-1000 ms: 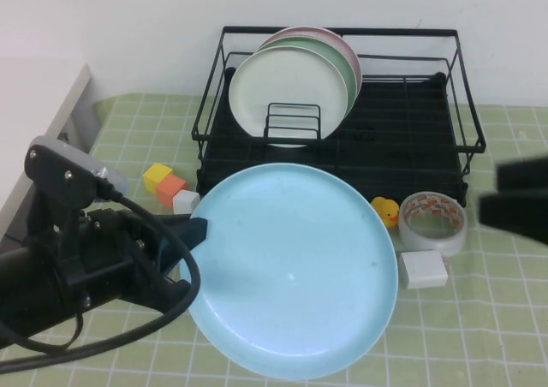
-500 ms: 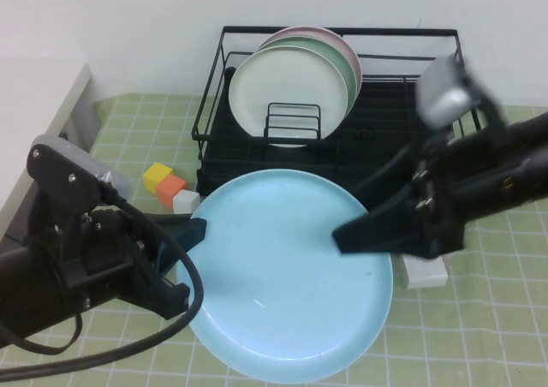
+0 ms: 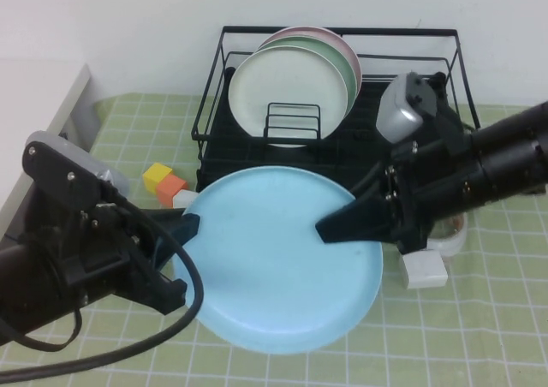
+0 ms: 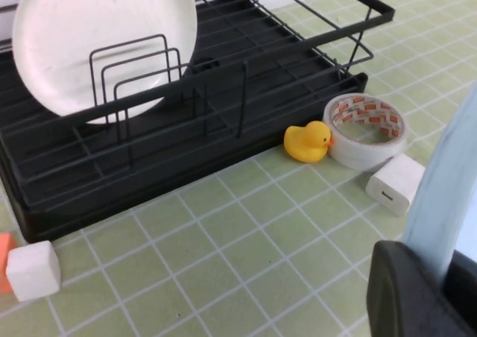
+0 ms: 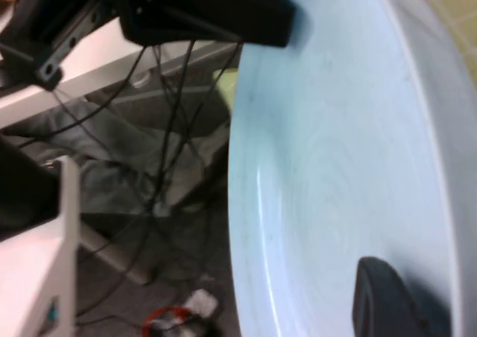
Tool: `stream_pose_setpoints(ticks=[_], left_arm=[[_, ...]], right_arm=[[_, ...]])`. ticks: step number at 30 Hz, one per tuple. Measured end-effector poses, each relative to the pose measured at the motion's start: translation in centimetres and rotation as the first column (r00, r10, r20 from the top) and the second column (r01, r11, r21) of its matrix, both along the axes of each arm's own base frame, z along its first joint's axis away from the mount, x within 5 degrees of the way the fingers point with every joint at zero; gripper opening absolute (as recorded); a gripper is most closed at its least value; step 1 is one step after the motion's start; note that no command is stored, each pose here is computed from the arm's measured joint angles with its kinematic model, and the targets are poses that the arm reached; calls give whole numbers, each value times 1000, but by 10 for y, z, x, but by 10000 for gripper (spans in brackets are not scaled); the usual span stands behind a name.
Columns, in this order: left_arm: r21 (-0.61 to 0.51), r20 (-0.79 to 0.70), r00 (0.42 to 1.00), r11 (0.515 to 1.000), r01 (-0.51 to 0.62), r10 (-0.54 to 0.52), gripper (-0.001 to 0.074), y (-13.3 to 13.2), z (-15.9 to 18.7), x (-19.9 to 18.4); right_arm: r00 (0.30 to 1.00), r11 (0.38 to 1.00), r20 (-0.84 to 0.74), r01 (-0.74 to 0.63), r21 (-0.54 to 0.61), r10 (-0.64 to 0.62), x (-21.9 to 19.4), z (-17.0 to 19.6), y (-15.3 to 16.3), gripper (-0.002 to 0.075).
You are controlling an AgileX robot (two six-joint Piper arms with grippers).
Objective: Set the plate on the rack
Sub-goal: Hand over the plate, then place the plate on the rack
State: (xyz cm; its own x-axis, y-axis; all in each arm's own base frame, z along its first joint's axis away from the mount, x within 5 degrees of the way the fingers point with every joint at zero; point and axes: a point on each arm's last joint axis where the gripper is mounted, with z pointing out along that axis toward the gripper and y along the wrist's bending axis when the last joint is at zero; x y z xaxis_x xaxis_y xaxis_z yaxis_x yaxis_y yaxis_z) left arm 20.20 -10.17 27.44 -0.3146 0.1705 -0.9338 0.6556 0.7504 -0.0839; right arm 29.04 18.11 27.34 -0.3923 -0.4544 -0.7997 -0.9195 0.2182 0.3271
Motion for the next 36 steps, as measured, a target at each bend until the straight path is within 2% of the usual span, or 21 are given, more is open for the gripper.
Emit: stream_pose_setpoints(ticks=[4,9,13,15,17,21,23,29,36], left_arm=[[-33,-32,999,999,-37,36,111,1,1,1],[-111,-98,989,986,-125,115,300,6,4,-1],[-176,-100,976,962,-208,192,351,13,17,-8],[-216,-101,964,941,-262,245,338,20,25,-15],[-246,-113,952,920,-304,285,291,25,27,-24],[-307,-152,945,895,-323,289,95,33,18,-50],[-328,-153,953,896,-298,261,40,35,11,-65],[-376,-183,967,896,-236,178,3,37,-11,-96],[-438,-275,953,865,-245,130,0,36,-25,-109]], right_arm=[[991,1000,132,-23,2,23,8,15,2,141],[938,997,339,-51,-56,67,21,38,2,120],[890,993,447,-47,-112,93,39,54,0,120],[875,993,476,-31,-116,83,52,59,-3,120],[860,994,507,-10,-107,64,69,66,-6,120],[832,997,554,27,-69,16,102,75,-9,120],[810,998,586,40,-37,-11,118,81,-7,119],[750,994,654,107,25,-97,163,77,3,119],[723,974,663,220,43,-193,210,31,8,119]])
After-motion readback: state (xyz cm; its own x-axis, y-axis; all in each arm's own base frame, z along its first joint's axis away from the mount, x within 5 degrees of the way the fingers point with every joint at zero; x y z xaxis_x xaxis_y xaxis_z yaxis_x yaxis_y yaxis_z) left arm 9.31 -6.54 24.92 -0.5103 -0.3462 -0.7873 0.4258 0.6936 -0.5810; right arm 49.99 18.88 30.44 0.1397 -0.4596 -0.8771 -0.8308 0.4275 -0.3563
